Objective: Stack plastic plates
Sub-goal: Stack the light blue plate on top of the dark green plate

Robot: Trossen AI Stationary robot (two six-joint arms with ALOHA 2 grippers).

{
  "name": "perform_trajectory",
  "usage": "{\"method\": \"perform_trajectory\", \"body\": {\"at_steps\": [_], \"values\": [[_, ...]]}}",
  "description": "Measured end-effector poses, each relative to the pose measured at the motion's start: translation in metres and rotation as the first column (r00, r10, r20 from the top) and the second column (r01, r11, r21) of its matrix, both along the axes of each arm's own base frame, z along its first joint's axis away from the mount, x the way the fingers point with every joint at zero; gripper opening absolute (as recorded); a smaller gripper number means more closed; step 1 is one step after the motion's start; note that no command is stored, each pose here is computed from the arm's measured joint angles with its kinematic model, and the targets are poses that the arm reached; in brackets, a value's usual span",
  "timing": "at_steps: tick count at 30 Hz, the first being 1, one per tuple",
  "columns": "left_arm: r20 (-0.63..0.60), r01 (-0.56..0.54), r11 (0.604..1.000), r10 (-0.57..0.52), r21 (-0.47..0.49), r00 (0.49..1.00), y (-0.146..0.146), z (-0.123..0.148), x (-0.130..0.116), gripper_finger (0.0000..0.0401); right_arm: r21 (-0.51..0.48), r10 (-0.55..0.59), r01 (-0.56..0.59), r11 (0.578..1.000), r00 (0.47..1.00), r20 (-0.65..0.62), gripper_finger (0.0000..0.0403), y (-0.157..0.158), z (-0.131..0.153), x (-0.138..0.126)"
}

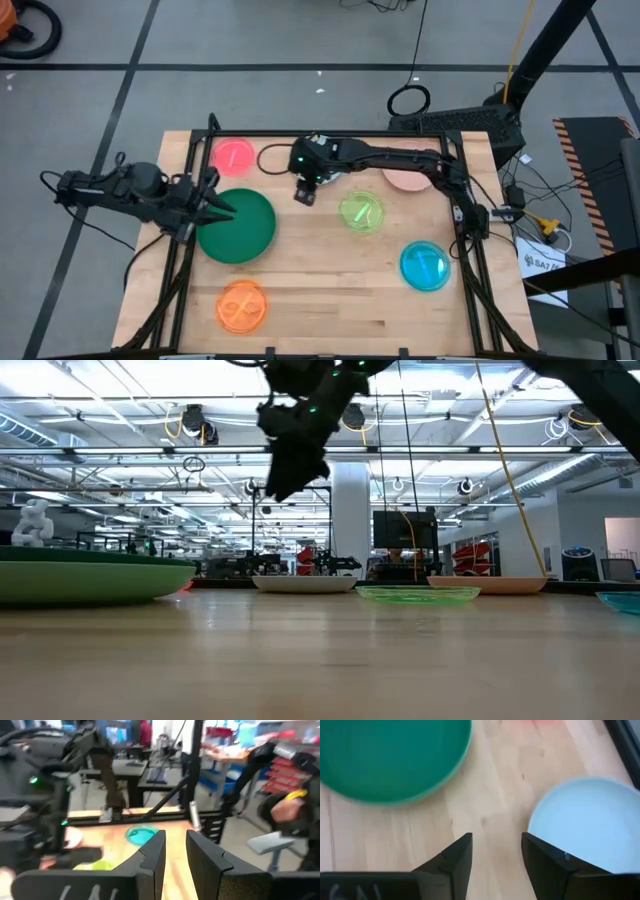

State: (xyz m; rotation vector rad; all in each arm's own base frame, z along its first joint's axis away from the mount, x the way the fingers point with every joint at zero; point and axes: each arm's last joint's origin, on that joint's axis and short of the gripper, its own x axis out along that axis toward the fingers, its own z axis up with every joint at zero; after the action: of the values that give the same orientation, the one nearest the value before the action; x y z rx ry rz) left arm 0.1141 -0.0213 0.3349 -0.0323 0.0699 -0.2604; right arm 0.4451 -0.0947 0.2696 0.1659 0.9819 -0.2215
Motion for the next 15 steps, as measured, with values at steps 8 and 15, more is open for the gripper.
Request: {"method": "perform_trajectory", "body": {"at_steps": [8,15], "values": [[-0.039,-0.160,0.981,0.166,0.108,0.985,-0.003,-0.011,0.048,0.0083,-0.034,0.014,-0.011,0.999,0.996,0.085,0.0151,0.014,0.004,-0.072],[-0.057,-0.327,0.923,0.344,0.203,0.937,0.003,-0.024,0.080,0.0083,-0.160,0.119,-0.077,0.984,0.956,0.268,0.0150,0.029,0.007,-0.130]]}}
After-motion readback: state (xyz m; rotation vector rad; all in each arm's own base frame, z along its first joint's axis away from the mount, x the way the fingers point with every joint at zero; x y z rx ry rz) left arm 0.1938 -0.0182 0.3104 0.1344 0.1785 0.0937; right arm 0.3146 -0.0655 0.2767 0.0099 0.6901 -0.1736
